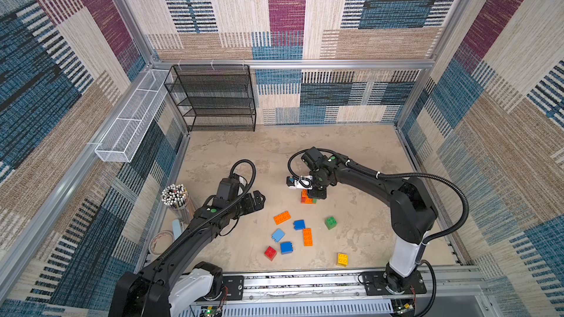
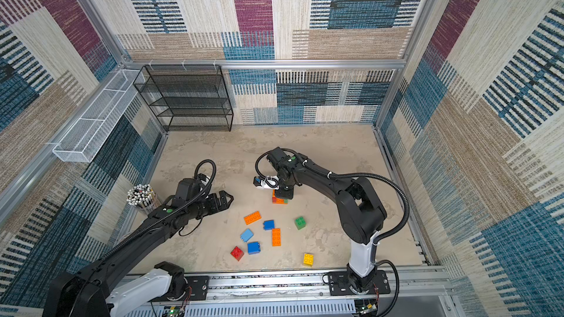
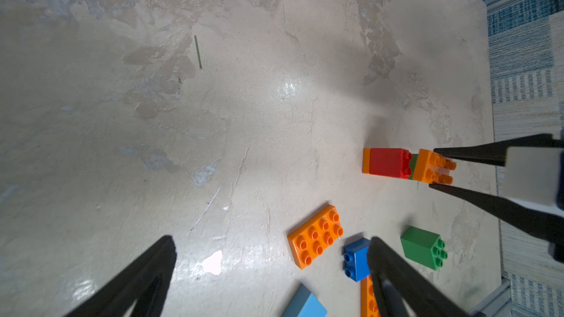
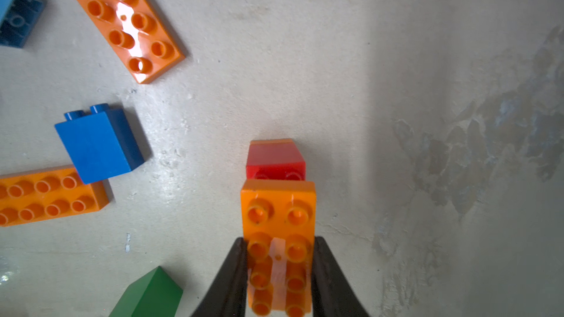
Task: Assemble the letter p with lego
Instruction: Assemble the lego brick with the lego brick.
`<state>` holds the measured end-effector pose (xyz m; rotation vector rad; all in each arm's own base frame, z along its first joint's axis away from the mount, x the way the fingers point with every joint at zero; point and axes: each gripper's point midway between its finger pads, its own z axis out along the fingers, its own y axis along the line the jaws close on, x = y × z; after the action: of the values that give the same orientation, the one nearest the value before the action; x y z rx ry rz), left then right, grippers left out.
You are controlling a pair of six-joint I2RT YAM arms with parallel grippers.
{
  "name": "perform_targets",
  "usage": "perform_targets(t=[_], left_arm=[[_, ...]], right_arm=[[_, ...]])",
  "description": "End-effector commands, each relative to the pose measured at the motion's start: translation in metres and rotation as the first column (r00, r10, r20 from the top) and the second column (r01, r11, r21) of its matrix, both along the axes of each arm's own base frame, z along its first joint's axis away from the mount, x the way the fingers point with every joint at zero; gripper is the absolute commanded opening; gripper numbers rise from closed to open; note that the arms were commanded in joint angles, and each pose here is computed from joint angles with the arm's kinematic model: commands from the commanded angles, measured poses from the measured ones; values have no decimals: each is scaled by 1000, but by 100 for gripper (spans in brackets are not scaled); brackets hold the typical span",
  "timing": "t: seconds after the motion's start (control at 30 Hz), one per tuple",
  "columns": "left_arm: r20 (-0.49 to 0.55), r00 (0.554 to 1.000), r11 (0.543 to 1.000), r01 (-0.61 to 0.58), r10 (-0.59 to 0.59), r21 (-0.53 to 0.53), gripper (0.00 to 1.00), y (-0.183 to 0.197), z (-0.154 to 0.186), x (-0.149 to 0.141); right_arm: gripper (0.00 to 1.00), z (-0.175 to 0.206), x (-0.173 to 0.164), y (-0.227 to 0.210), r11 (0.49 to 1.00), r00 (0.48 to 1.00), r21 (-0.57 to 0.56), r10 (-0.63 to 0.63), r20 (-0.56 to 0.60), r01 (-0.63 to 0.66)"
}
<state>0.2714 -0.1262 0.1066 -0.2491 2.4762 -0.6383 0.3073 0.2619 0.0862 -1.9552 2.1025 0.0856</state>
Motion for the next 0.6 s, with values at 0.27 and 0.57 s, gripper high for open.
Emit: perform_targets(t=[0.27, 0.57], left_arm=[[17, 1000, 1000, 10, -10, 5, 99, 0, 0, 2], [13, 1000, 1000, 9, -9, 3, 99, 0, -2, 1]], right_arm=[[13, -13, -1, 0, 1000, 1000, -21, 18, -24, -18], [17, -7, -3, 0, 1000, 998, 0, 0, -68, 0]])
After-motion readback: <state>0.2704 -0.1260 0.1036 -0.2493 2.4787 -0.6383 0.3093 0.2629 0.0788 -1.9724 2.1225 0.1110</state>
